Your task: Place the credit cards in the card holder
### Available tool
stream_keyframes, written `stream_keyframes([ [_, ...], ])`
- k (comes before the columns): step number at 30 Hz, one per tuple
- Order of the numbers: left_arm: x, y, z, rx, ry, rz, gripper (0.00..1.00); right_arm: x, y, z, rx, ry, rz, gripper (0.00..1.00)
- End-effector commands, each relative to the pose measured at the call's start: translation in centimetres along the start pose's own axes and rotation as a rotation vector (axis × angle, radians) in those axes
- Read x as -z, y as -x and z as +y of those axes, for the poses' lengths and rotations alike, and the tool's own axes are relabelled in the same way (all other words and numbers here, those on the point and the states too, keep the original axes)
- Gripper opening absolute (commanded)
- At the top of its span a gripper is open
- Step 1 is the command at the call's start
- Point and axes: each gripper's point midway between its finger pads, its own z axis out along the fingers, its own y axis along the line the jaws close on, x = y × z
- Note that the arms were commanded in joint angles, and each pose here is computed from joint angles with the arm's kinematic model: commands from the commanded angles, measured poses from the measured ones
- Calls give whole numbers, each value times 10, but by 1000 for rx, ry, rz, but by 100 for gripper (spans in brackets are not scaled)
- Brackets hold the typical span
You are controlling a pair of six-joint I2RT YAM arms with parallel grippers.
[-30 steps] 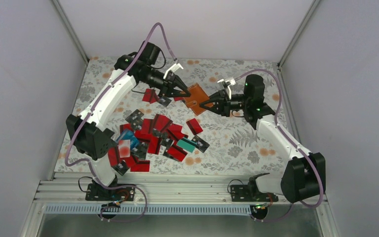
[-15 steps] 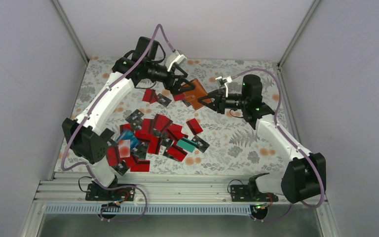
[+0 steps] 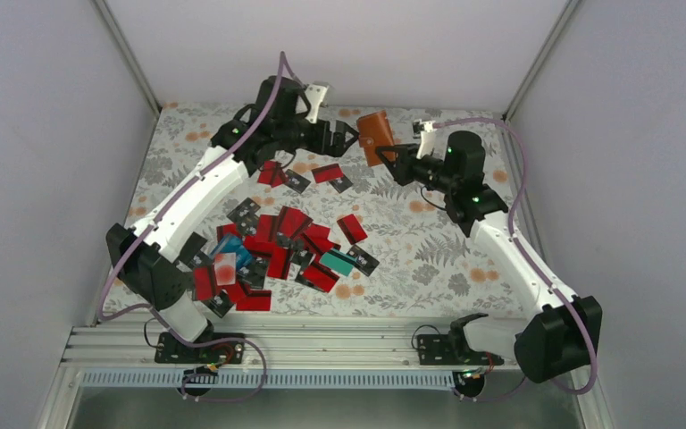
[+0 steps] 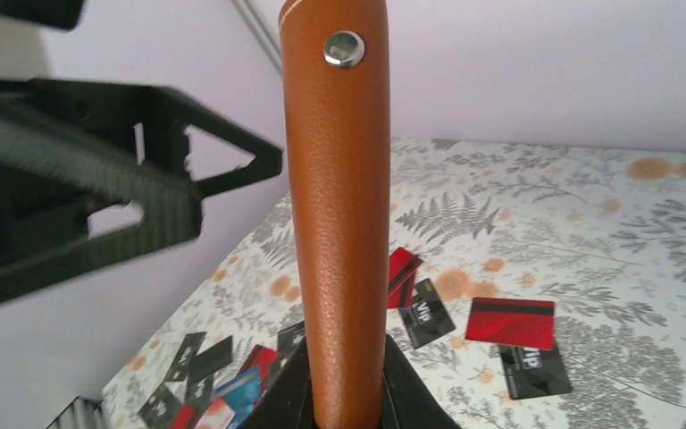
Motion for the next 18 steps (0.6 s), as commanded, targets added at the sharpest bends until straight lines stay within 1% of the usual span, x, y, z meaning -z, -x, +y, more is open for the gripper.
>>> stream_keyframes([
  [1,8,20,-14,56,75,-97,100,-2,17,-7,2,-108,-39,4],
  [7,-18,12,-18,68,119,-73,97,-8,15,-6,13,-129,-24,4],
  [12,-29,16,-24,78,97,-77,95,-10,13,-5,18,-132,-19,4],
  [18,-42,11,-29,70,101,-48,93,-10,15,-5,25,-136,-22,4],
])
